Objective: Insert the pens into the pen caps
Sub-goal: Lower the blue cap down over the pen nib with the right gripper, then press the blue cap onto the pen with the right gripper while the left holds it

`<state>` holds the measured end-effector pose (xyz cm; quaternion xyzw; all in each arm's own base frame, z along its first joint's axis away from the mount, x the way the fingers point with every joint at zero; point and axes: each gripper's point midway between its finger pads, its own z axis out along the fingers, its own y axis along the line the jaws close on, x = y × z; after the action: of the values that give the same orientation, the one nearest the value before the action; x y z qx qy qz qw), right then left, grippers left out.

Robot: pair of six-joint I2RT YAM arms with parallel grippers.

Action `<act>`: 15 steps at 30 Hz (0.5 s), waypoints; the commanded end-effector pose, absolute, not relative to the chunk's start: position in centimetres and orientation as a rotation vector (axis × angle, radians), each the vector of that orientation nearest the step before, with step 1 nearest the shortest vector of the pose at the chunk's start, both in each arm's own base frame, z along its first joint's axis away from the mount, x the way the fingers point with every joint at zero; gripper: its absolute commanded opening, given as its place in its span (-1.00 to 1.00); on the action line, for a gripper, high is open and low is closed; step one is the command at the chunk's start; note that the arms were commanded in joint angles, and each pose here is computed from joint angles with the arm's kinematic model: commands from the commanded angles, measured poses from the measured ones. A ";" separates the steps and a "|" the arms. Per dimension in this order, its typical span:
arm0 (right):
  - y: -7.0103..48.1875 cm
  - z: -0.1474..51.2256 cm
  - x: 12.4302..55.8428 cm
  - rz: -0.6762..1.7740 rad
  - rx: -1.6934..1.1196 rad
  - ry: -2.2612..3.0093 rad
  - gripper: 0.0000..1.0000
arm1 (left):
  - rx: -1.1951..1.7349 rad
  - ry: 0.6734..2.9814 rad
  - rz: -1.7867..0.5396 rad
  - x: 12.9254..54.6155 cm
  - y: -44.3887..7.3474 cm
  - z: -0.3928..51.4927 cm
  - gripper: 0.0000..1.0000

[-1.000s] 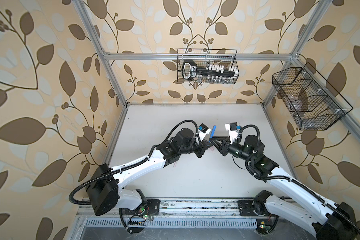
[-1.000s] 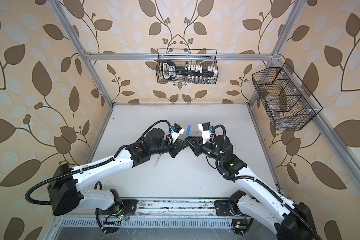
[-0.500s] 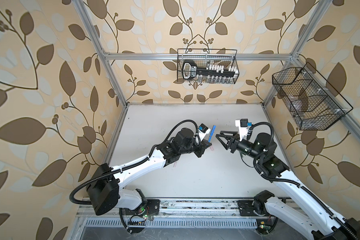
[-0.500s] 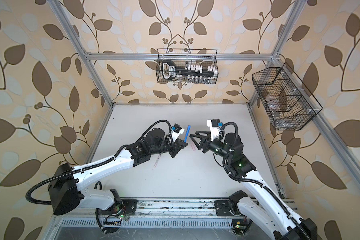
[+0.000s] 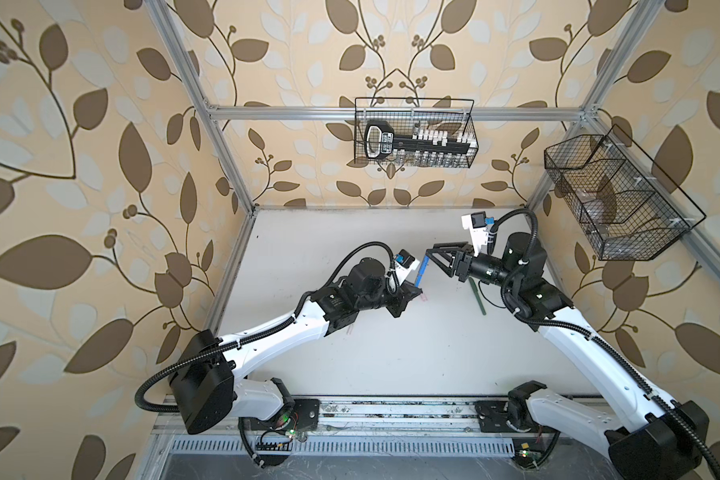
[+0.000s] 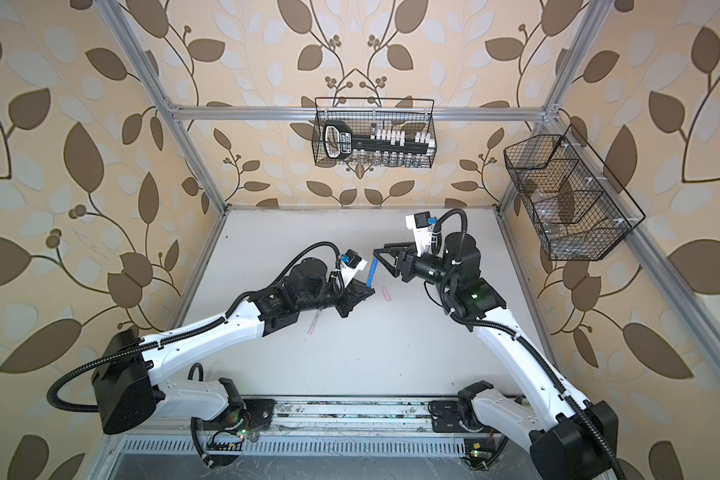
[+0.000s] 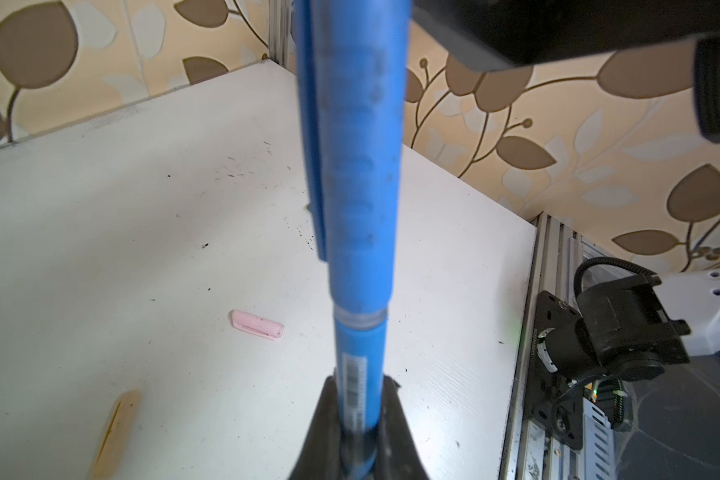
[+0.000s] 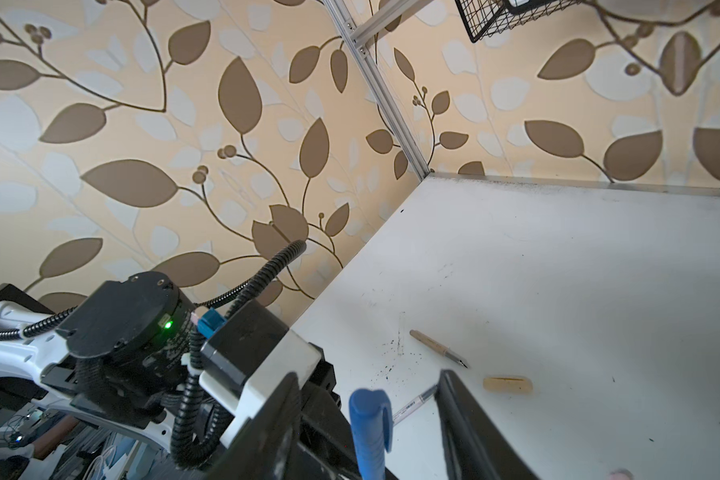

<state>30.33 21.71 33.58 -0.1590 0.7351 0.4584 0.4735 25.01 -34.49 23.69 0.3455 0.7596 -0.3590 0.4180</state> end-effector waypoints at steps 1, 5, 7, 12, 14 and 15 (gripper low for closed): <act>22.4 33.7 30.2 1.153 -0.432 1.814 0.01 | 0.883 1.831 -0.933 24.3 -34.5 26.0 -1.00; 22.9 33.5 29.8 1.169 -0.458 1.820 -0.09 | 0.887 1.825 -0.929 24.4 -34.6 26.2 -1.00; 22.9 33.3 29.7 1.159 -0.461 1.830 -0.14 | 0.888 1.821 -0.927 24.5 -34.7 26.4 -1.00; 22.9 31.8 29.3 1.132 -0.455 1.884 -0.39 | 0.882 1.798 -0.919 24.6 -34.6 27.2 -1.00; 22.9 31.5 29.1 1.140 -0.459 1.890 -0.50 | 0.875 1.782 -0.915 24.6 -34.5 27.7 -1.00; 23.0 31.4 28.9 1.144 -0.463 1.889 -0.57 | 0.871 1.777 -0.912 24.7 -34.4 27.9 -1.00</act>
<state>29.61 22.97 31.09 -0.1746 0.7598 0.4598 0.4253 24.87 -34.36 23.51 0.3473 0.7620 -0.3569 0.4139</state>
